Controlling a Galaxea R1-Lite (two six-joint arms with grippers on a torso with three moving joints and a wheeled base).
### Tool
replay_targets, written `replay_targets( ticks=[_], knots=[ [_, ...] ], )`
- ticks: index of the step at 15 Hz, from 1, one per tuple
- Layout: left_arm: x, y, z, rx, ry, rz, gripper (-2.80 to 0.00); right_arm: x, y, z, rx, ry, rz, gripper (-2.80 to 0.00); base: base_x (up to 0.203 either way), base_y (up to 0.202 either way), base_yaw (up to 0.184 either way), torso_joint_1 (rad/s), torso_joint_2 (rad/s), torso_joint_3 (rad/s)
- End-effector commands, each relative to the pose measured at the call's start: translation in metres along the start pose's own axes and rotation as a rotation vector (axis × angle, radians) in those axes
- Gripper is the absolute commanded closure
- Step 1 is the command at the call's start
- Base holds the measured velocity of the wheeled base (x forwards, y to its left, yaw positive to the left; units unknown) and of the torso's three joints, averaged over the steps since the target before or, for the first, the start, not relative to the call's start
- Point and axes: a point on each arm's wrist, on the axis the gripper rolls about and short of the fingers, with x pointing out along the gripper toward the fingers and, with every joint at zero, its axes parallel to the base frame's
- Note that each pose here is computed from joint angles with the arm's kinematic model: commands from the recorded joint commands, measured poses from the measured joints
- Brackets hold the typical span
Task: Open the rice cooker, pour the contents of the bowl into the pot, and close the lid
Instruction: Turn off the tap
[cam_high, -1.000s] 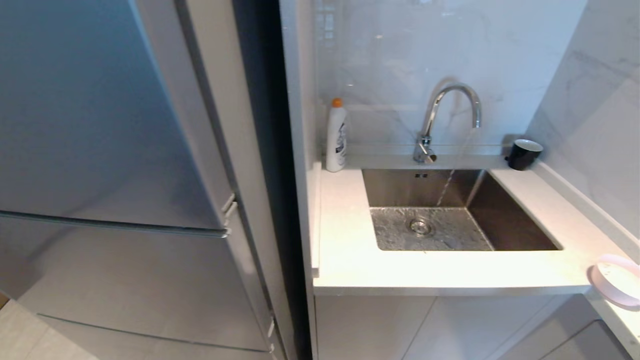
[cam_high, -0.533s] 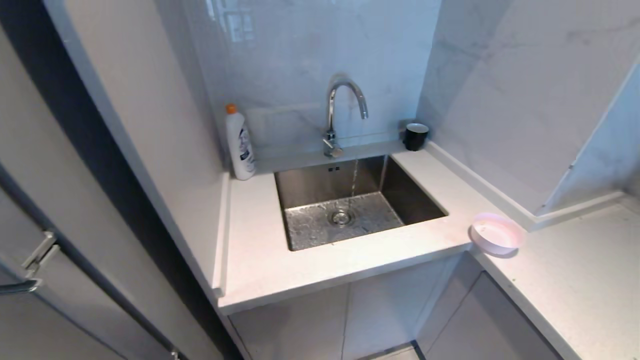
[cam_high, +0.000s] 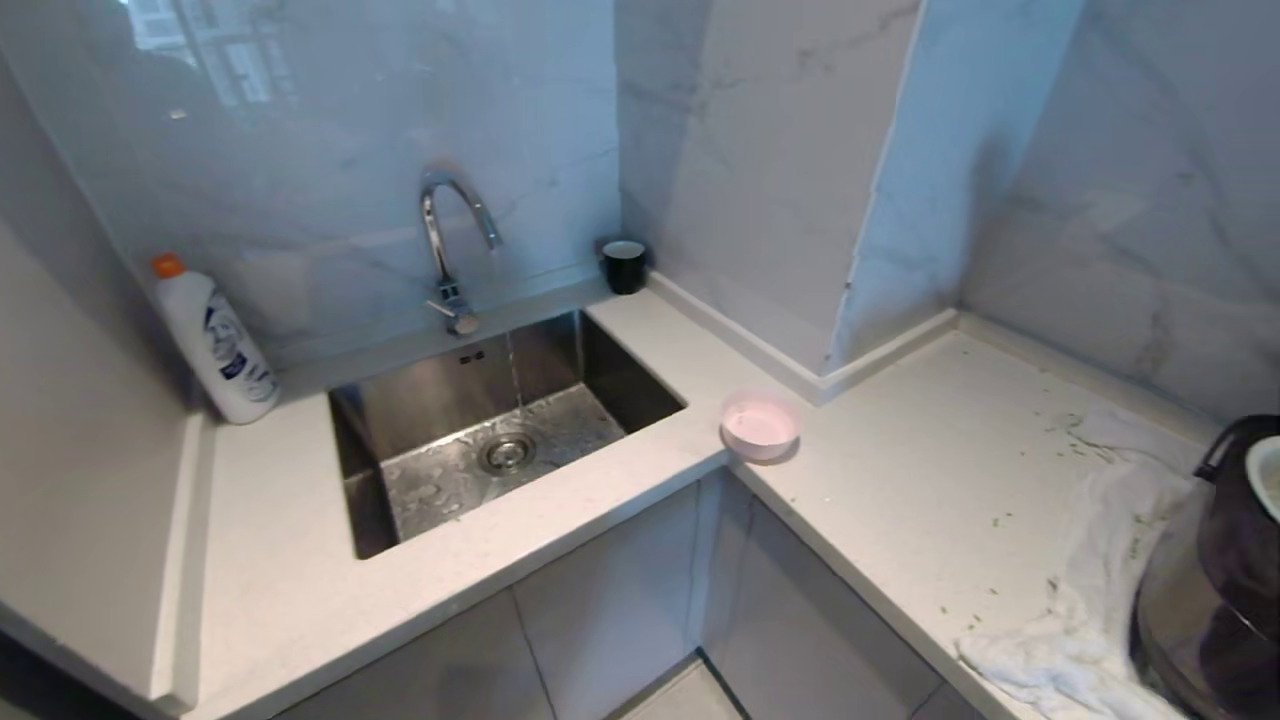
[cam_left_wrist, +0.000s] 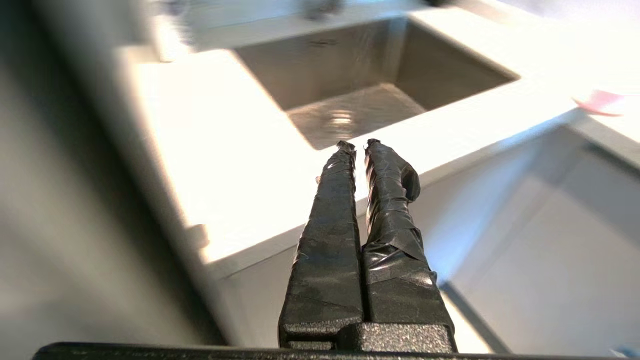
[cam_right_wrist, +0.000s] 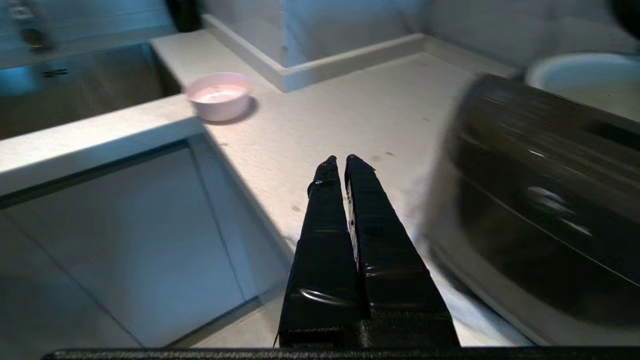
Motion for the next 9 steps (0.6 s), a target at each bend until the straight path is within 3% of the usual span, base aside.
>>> replay_targets(
  ticks=[1, 9],
  knots=[
    [0.0001, 0.0000, 0.0001, -0.001, 0.000, 0.000, 0.00, 0.0017, 0.0001, -0.0072, 0.000, 0.026, 0.002, 0.00, 0.001, 0.008, -0.180, 0.007, 0.00, -0.002],
    [0.0000, 0.0000, 0.0001, -0.001, -0.001, 0.000, 0.00, 0.0017, 0.0001, -0.0074, 0.000, 0.028, 0.002, 0.00, 0.003, 0.006, -0.158, 0.002, 0.00, 0.002]
  ],
)
